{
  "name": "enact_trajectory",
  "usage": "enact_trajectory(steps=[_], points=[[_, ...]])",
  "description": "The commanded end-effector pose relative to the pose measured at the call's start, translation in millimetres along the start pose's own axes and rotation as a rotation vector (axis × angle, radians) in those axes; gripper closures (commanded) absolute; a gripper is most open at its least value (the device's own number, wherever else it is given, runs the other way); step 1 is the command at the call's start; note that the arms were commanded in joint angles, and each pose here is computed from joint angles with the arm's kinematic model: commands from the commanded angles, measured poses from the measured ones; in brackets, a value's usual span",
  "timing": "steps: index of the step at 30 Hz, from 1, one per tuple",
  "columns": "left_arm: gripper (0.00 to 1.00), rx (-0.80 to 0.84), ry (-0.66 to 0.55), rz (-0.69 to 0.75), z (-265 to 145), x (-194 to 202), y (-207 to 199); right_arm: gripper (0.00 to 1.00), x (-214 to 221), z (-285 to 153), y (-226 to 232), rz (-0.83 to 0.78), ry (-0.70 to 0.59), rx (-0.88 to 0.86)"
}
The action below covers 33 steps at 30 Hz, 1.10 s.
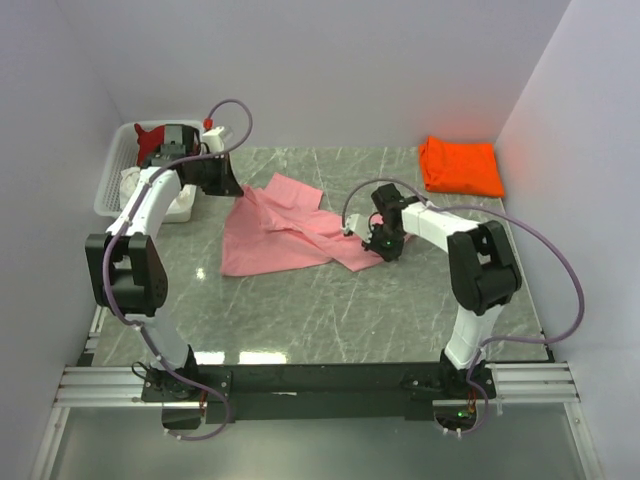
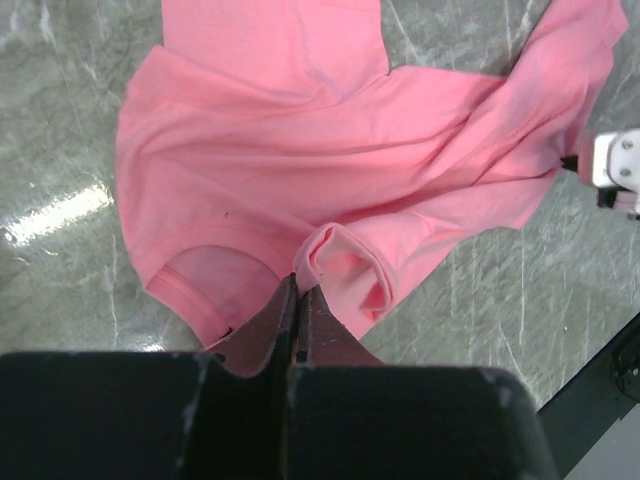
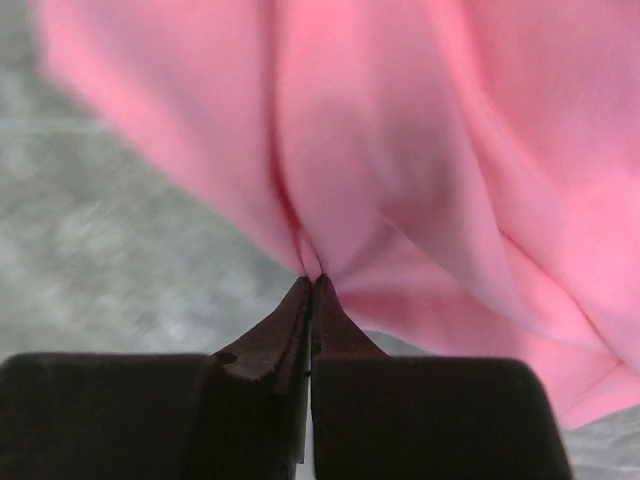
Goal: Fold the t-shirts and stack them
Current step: Flatten the tshirt out
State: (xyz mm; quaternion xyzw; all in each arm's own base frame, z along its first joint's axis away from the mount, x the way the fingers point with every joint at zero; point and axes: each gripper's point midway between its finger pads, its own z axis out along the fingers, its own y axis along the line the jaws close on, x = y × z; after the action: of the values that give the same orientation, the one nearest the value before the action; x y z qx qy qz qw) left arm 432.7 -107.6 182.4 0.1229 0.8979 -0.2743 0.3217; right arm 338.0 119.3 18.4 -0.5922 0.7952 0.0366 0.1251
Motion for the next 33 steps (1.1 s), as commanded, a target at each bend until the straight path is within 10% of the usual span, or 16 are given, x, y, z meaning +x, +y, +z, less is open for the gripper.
enact_trajectory(steps=[1,9,16,18,22,29,33], points=[[1.00,0.041,-0.049,0.060,-22.9,-18.1,-13.3,1.00,0.9,-44.5,24.5,0.002,-0.039,-0.011],[0.99,0.105,-0.070,0.177,-63.2,5.1,-48.6,1.00,3.5,-135.1,95.1,-0.002,-0.155,-0.144],[1.00,0.081,-0.097,0.153,-46.7,-16.4,-34.1,0.93,-12.9,-102.8,-61.1,0.228,-0.142,-0.058],[0.99,0.071,-0.104,0.121,-36.2,-24.4,-26.0,0.84,-19.0,-94.1,-117.6,0.301,-0.143,0.008],[0.99,0.047,-0.093,0.083,-24.4,-35.4,-14.0,0.23,-19.2,-108.8,-137.3,0.428,-0.168,0.034],[0.99,0.018,-0.069,-0.014,-3.4,-34.4,3.1,0.27,-38.9,-130.1,-82.1,0.428,-0.265,0.063],[1.00,0.008,-0.040,-0.056,8.3,-33.2,12.2,0.45,-84.7,-122.2,-66.0,0.429,-0.283,0.079]])
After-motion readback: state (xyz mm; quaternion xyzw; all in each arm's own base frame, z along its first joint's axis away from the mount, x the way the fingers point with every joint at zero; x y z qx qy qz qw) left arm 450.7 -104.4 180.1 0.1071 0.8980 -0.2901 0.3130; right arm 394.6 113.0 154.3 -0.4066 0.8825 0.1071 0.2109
